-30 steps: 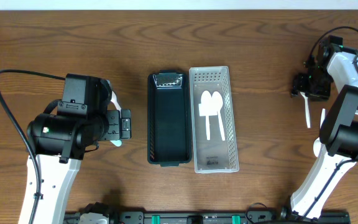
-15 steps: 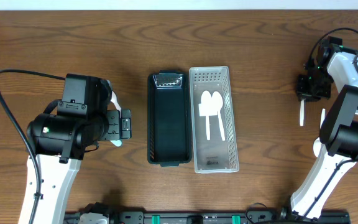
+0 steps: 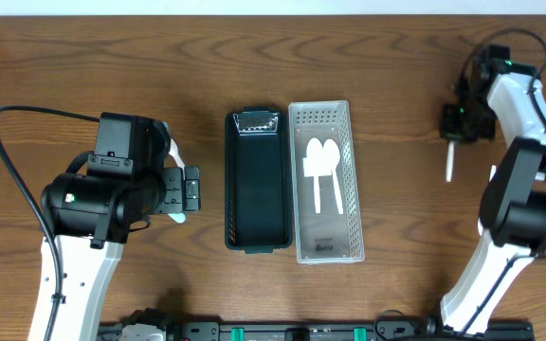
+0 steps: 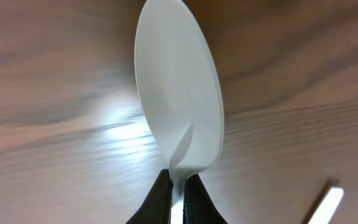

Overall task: Pack container
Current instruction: 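Place the third spoon into the white tray and release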

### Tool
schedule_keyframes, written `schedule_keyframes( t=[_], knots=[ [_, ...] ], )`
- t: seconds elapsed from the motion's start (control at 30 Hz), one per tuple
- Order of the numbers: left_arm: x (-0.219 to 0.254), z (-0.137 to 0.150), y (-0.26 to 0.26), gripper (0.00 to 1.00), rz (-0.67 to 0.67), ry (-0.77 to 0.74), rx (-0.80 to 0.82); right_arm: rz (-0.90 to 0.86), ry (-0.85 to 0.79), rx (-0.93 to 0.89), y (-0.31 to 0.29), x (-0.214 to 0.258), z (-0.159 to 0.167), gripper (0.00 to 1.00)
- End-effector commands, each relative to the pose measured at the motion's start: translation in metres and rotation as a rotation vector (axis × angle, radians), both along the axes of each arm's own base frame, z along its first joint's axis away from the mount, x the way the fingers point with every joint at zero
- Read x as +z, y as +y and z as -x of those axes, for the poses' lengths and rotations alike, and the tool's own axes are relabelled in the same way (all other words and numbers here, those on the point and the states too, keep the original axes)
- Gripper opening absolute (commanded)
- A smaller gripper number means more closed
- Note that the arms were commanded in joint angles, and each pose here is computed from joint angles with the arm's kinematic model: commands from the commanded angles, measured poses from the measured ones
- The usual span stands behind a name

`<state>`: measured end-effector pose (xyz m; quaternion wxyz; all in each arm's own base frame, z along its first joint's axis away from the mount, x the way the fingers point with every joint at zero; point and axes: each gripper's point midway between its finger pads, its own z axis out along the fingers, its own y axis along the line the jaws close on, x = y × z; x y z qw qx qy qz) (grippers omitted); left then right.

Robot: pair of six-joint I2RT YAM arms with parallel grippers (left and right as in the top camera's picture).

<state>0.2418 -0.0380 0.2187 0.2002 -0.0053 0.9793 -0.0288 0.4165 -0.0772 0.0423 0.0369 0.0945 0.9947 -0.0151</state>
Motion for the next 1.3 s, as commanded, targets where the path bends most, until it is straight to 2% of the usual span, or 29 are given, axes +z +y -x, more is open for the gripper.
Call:
schedule_keyframes(
  t=[0.0,0.1,0.2,0.33,0.47,0.6,0.8,0.83,0.87,1.03,1.07,1.27],
  knots=[
    [-0.003,0.000,0.002,0.96,-0.010,0.006,0.010,0.014,-0.255,0.090,0.053,0.098,-0.020,0.03],
    [-0.002,-0.002,0.002,0.96,-0.009,-0.003,0.010,-0.006,-0.382,0.175,0.105,0.143,-0.020,0.04],
    [-0.002,-0.003,0.002,0.96,-0.008,-0.008,0.010,-0.048,-0.449,0.246,0.158,0.165,-0.013,0.04],
    [-0.002,-0.003,0.002,0.96,-0.008,-0.008,0.010,-0.101,-0.441,0.295,0.215,0.161,-0.002,0.04],
    [-0.002,-0.003,0.002,0.96,-0.008,-0.008,0.010,-0.135,-0.370,0.267,0.252,0.134,0.006,0.05],
    [-0.001,-0.003,0.002,0.96,-0.008,-0.008,0.010,-0.129,-0.268,0.247,0.271,0.093,0.012,0.05],
    [-0.002,-0.003,0.002,0.96,-0.008,-0.008,0.010,-0.083,-0.110,0.321,0.293,0.031,0.030,0.06],
    [-0.002,-0.003,0.002,0.96,-0.008,-0.008,0.010,-0.078,-0.096,0.328,0.295,0.026,0.033,0.07],
    [-0.002,-0.003,0.002,0.96,-0.008,-0.008,0.010,-0.073,-0.082,0.336,0.297,0.021,0.036,0.12],
    [-0.002,-0.003,0.002,0.96,-0.008,-0.008,0.009,-0.044,-0.085,0.344,0.297,0.019,0.037,0.28],
    [-0.002,-0.003,0.002,0.96,-0.008,-0.008,0.009,-0.038,-0.089,0.343,0.296,0.020,0.036,0.34],
    [-0.002,-0.003,0.002,0.96,-0.008,-0.008,0.009,0.015,-0.105,0.295,0.267,0.043,0.034,0.33]
  ],
)
